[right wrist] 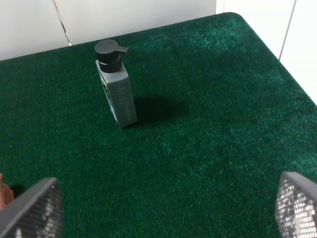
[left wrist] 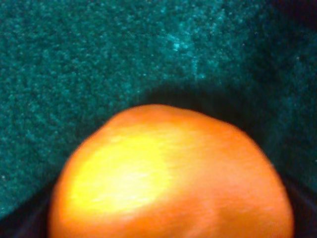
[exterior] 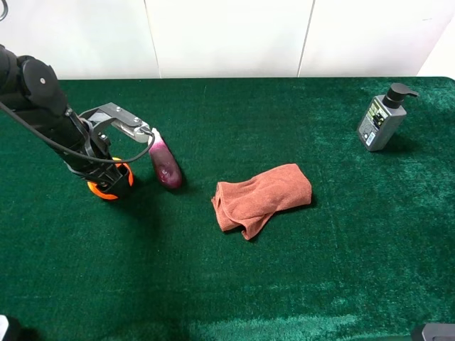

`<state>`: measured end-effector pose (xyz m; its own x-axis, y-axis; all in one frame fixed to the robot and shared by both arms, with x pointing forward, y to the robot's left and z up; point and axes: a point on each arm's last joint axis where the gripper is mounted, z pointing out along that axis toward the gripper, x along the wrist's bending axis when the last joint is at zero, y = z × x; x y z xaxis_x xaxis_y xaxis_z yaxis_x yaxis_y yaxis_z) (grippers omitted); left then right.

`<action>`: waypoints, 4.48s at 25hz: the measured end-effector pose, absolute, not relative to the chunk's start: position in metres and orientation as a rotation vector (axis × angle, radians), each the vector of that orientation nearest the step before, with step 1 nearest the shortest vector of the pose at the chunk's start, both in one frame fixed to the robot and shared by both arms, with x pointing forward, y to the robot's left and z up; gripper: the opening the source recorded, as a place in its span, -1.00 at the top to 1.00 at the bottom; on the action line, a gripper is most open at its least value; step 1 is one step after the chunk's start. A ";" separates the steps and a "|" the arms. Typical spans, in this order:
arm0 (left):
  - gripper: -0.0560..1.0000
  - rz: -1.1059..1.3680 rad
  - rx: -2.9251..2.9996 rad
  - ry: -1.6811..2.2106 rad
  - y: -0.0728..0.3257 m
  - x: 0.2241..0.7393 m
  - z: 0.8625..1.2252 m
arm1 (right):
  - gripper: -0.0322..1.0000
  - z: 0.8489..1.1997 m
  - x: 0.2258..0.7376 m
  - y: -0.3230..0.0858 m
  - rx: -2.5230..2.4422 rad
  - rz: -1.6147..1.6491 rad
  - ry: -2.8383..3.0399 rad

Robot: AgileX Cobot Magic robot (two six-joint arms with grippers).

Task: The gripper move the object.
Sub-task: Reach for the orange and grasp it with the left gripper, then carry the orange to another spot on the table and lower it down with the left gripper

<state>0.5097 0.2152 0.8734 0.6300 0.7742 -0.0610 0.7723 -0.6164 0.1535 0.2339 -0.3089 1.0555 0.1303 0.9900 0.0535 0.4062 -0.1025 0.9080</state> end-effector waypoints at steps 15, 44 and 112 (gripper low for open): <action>-0.52 0.016 2.686 1.283 0.215 0.510 0.873 | -0.33 1.055 0.234 -0.309 1.631 0.948 1.381; -0.52 0.098 2.595 1.175 0.208 0.515 0.982 | -0.33 1.055 0.234 -0.309 1.631 0.948 1.381; -0.52 0.406 2.192 0.588 -0.128 0.623 0.891 | -0.33 1.055 0.234 -0.309 1.632 0.951 1.382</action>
<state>0.6233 -0.1283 0.8910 0.8397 0.5354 0.0903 0.2742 -0.5617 0.7806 0.2340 -0.3087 1.0555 0.1285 0.9901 0.0560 0.4064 -0.1041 0.9077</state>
